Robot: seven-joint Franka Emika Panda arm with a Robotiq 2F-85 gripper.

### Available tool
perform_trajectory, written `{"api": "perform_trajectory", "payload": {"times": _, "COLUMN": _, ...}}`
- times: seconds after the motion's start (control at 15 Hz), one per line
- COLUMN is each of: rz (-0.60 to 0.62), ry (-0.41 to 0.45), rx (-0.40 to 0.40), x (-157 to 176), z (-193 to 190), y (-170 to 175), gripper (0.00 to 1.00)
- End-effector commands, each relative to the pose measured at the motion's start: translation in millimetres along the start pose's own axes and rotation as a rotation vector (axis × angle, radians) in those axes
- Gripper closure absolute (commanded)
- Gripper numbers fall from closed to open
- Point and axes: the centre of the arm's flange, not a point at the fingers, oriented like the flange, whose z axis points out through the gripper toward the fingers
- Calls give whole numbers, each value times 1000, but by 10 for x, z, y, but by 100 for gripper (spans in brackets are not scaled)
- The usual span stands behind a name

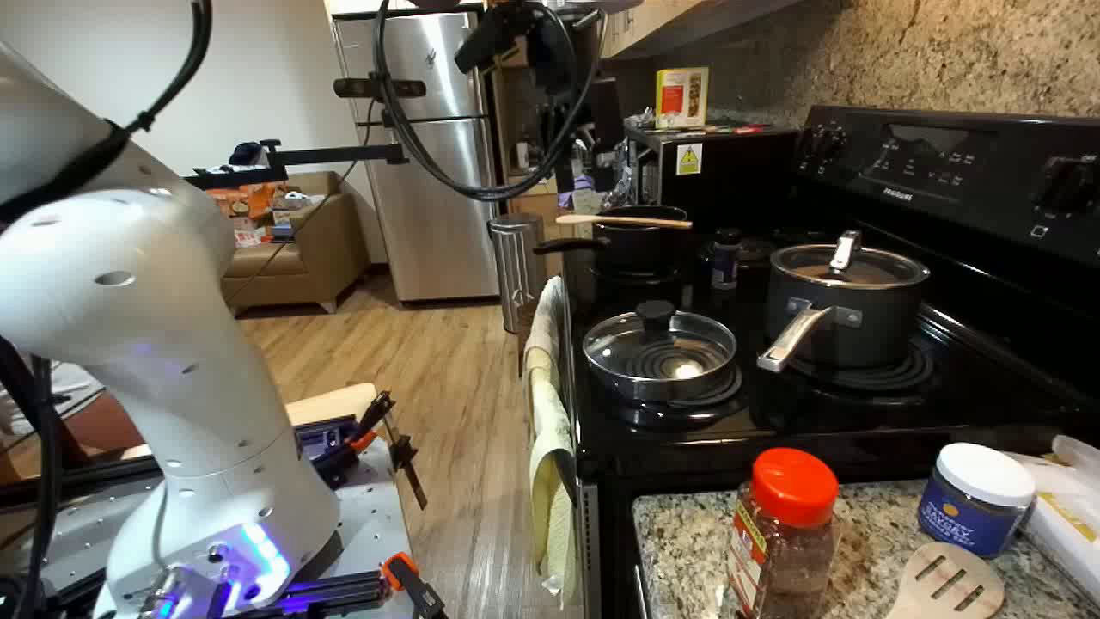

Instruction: Take the lid off the pot on the top plate on the stove

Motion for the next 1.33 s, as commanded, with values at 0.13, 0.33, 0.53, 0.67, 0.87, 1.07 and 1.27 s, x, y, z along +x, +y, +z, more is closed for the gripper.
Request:
{"api": "perform_trajectory", "payload": {"times": 0.13, "rz": 0, "ry": 0, "rx": 0, "x": 0, "z": 0, "y": 0, "gripper": 0}}
{"api": "perform_trajectory", "payload": {"times": 0.33, "rz": 0, "ry": 0, "rx": 0, "x": 0, "z": 0, "y": 0, "gripper": 0}}
{"api": "perform_trajectory", "payload": {"times": 0.53, "rz": -38, "ry": 14, "rx": 6, "x": 111, "z": -66, "y": 67, "gripper": 0}}
{"api": "perform_trajectory", "payload": {"times": 0.67, "rz": -68, "ry": 29, "rx": 15, "x": 250, "z": -169, "y": 154, "gripper": 0}}
{"api": "perform_trajectory", "payload": {"times": 0.87, "rz": -118, "ry": 35, "rx": 34, "x": 574, "z": -350, "y": 310, "gripper": 0}}
{"api": "perform_trajectory", "payload": {"times": 1.07, "rz": -176, "ry": 44, "rx": 65, "x": 1045, "z": -428, "y": 414, "gripper": 0}}
{"api": "perform_trajectory", "payload": {"times": 1.27, "rz": -242, "ry": 42, "rx": 119, "x": 1521, "z": -351, "y": 403, "gripper": 0}}
